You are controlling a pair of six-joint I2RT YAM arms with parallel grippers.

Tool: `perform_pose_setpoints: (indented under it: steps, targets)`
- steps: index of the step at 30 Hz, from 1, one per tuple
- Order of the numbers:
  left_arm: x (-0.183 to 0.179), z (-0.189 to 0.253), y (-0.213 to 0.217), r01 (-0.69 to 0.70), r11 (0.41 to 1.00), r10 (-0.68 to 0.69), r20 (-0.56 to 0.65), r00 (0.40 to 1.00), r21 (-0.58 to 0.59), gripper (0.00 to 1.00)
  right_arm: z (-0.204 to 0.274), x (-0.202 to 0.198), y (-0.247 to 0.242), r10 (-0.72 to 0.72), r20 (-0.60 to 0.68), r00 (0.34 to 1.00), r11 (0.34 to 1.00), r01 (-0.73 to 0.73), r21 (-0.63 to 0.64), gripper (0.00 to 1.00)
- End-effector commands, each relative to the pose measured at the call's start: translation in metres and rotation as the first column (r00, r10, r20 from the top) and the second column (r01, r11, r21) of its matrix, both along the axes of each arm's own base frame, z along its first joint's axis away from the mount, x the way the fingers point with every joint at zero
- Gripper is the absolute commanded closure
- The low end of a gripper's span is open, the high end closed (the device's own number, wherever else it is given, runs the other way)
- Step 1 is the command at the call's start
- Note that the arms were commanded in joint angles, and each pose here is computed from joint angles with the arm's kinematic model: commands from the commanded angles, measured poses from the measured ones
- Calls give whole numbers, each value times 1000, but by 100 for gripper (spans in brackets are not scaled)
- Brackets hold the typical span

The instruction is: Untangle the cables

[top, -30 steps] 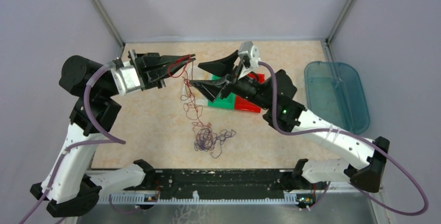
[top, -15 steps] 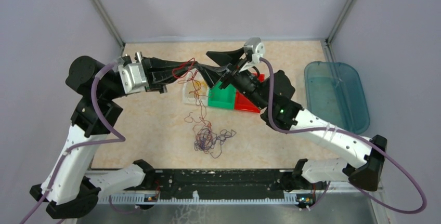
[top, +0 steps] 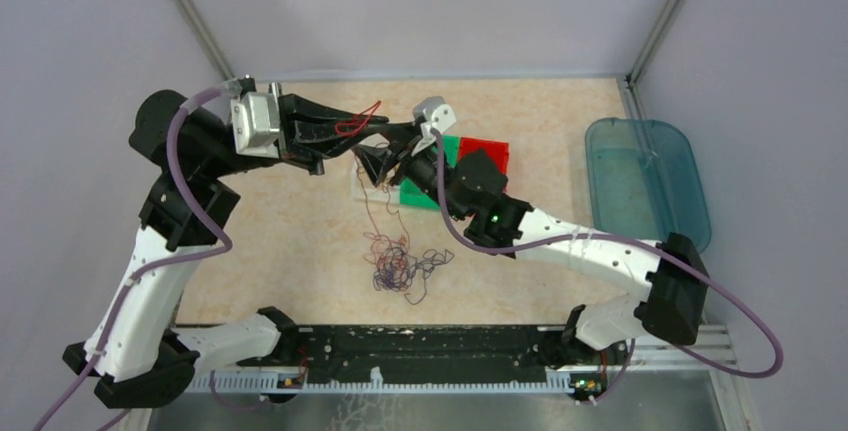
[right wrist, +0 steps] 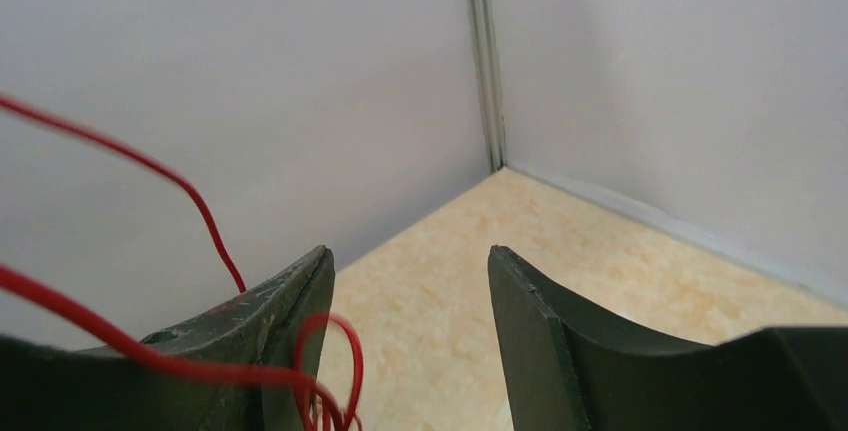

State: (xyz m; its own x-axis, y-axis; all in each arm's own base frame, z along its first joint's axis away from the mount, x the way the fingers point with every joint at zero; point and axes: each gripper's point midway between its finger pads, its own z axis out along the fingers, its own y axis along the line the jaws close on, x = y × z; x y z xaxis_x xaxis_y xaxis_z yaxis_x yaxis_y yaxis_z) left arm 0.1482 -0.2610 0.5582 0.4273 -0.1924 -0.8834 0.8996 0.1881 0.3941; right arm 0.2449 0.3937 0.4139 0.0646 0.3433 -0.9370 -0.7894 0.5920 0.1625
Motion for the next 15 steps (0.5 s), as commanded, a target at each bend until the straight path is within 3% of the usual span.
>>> perform_pose_setpoints:
  steps: [1, 10, 15]
  targets:
    - [-23, 34, 10, 49, 998, -46, 58, 997, -50, 100, -16, 0, 2, -4, -32, 999, 999, 5, 45, 42]
    - [-32, 74, 19, 36, 994, -17, 169, 986, -106, 100, -86, -3, -2, 9, -168, 986, 999, -2, 42, 46]
    - [-34, 83, 22, 27, 993, -4, 197, 980, -115, 100, -111, -9, -9, 21, -221, 975, 998, -7, 63, 55]
